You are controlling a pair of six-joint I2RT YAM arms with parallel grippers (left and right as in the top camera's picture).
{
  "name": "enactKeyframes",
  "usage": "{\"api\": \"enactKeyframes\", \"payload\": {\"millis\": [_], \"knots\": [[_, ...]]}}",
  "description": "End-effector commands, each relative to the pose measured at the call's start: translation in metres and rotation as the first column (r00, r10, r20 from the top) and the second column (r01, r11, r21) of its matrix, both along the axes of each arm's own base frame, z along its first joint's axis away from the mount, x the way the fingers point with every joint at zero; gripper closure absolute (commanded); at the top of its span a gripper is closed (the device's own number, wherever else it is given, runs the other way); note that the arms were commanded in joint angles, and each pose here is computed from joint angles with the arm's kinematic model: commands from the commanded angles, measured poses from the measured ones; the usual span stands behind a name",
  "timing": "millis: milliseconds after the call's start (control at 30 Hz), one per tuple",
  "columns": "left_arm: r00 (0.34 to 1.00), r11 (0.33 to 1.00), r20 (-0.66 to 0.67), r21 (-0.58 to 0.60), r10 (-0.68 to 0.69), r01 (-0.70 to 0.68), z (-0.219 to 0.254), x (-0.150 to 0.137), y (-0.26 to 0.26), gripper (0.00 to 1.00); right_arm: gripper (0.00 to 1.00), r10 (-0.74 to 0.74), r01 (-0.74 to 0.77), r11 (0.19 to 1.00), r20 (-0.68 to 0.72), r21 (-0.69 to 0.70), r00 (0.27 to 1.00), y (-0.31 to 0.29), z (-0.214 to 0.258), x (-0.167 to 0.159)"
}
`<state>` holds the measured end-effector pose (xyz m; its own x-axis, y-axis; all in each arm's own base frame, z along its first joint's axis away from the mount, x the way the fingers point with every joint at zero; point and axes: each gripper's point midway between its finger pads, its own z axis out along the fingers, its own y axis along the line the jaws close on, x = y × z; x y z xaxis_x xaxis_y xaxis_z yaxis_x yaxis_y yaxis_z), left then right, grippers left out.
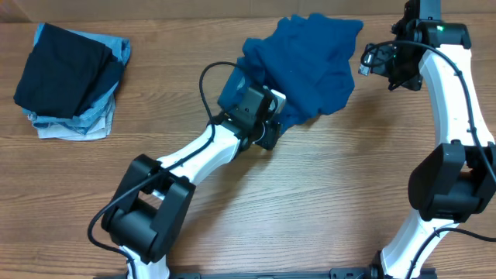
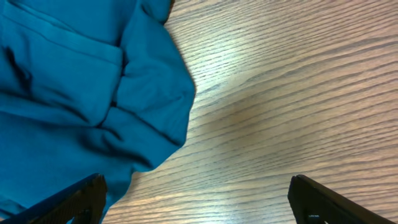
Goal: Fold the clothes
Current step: 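Reach the left gripper to the shirt's left side and grasp it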
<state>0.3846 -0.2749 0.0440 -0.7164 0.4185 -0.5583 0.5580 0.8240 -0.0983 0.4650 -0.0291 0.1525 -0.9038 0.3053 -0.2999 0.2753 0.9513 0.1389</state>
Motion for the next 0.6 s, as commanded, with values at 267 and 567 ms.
{"api": "enactKeyframes", "payload": {"millis": [267, 567], "knots": [[0.946, 0.876, 0.167, 0.449, -0.278, 0.178, -0.011, 0.007, 0.017, 0.37, 0.02, -0.001, 0.001, 1.0, 0.045, -0.014, 0.999, -0.001, 0.018, 0.001], [0.943, 0.843, 0.17, 0.512, -0.285, 0.163, -0.029, 0.015, 0.022, 0.89, 0.02, -0.003, 0.004, 1.0, 0.046, -0.021, 0.999, -0.002, 0.018, 0.001]]}}
